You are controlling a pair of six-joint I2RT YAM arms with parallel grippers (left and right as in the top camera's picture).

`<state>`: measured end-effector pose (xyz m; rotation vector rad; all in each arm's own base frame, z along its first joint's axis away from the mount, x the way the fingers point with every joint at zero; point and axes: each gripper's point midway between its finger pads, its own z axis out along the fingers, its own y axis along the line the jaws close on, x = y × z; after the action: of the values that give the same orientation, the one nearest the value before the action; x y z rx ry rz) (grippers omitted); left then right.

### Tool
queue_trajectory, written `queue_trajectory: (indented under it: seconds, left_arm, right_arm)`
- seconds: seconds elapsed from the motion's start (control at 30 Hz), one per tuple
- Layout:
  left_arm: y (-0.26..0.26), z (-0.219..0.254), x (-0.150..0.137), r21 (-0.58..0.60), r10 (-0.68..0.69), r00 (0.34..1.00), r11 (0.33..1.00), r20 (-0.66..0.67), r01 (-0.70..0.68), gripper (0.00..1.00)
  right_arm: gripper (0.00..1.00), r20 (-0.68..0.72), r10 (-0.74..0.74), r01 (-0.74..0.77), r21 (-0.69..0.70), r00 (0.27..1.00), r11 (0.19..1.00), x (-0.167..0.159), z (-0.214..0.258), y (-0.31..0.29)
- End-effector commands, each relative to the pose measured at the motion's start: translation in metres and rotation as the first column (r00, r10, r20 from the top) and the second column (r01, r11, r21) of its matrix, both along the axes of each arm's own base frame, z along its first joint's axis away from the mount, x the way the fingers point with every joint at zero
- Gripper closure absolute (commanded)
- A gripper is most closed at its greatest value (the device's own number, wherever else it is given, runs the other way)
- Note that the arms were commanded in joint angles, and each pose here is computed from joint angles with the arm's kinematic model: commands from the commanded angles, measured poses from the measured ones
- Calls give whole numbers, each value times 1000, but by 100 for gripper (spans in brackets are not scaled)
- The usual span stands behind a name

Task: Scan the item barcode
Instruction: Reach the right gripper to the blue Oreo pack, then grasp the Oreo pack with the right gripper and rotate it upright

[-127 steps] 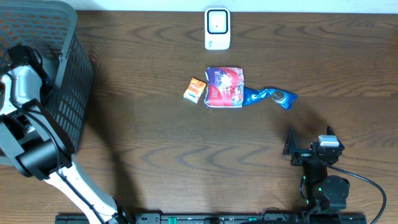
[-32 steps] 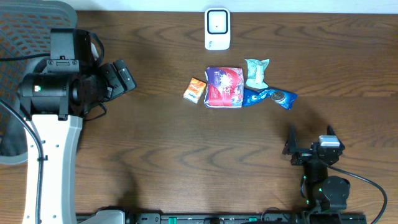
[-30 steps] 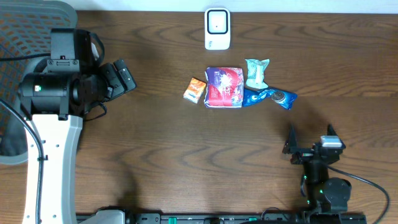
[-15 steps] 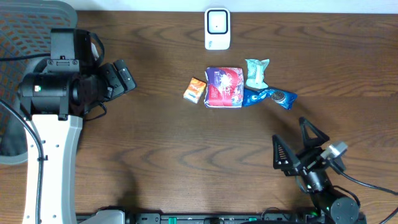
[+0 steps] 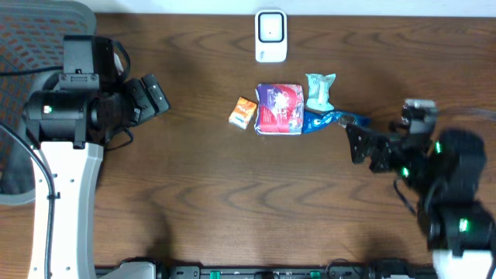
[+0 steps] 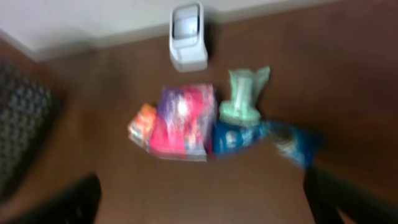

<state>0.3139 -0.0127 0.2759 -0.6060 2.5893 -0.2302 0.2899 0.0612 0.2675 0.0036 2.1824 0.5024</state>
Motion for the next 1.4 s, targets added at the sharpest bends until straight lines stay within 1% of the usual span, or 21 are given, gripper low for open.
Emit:
queue_trajectory:
  seconds: [0.0,0.03,0.1,0.13,0.17,0.2,0.27,0.3,0.33,0.5,0.53,0.73,0.8,0.83,0.87,0.93,0.97,1.07,1.2,1.27,1.37]
  left_arm:
    - [3,0,0,8,5,1000,1000,1,-5,2]
    - [3,0,0,8,5,1000,1000,1,-5,2]
    - [3,0,0,8,5,1000,1000,1,-5,2]
    - [3,0,0,8,5,1000,1000,1,-5,2]
    - [3,0,0,8,5,1000,1000,1,-5,2]
    - [3,0,0,8,5,1000,1000,1,-5,2]
    - [3,0,0,8,5,1000,1000,1,-5,2]
    - [3,0,0,8,5,1000,1000,1,-5,2]
    - [3,0,0,8,5,1000,1000,1,-5,2]
    - [3,0,0,8,5,1000,1000,1,-5,2]
    - [3,0,0,8,5,1000,1000,1,-5,2]
    - [3,0,0,9,6,1000,1000,1,-6,2]
    - [3,0,0,8,5,1000,1000,1,-5,2]
    - [3,0,0,8,5,1000,1000,1,-5,2]
    - [3,0,0,8,5,1000,1000,1,-5,2]
    - [3,0,0,8,5,1000,1000,1,-5,2]
    - [3,0,0,8,5,1000,1000,1,-5,2]
    - [3,0,0,8,5,1000,1000,1,-5,2]
    - [3,0,0,8,5,1000,1000,1,-5,2]
    - [3,0,0,8,5,1000,1000,1,-5,2]
    - [3,0,0,8,5,1000,1000,1,-5,2]
  right_arm:
    - [1,-69,155,-154,20,986,988,20,3,20]
    - [1,-116,173,-169,43,978,985,27,-9,23]
    - [1,-184,128,-123,39,975,992,36,-28,17]
    - [1,-219,90,-82,47,972,996,40,-36,13]
    - [1,-287,11,10,70,958,998,46,-49,6]
    - [4,-337,-36,71,93,941,993,50,-59,2]
    - [25,-451,-92,173,142,888,975,55,-83,0]
    - [31,-485,-97,196,158,869,968,57,-91,1]
    - [33,-526,-93,214,174,845,961,58,-101,4]
    - [33,-680,-135,341,178,720,923,67,-151,5]
    - [34,-692,-143,360,179,707,916,72,-159,5]
    - [37,-693,-176,415,192,699,890,102,-189,2]
    - [48,-710,-241,476,150,662,866,107,-205,-6]
    - [52,-725,-288,520,112,625,847,107,-217,-12]
    - [53,-736,-323,549,79,595,832,107,-228,-18]
    - [54,-731,-368,564,27,574,826,108,-243,-28]
    - [55,-716,-381,551,7,585,834,111,-247,-34]
    - [62,-659,-353,461,-11,664,888,119,-248,-47]
    - [80,-600,-341,397,-41,724,917,131,-231,-73]
    - [80,-589,-344,393,-49,731,918,136,-221,-83]
    - [79,-554,-317,341,-62,770,938,148,-196,-91]
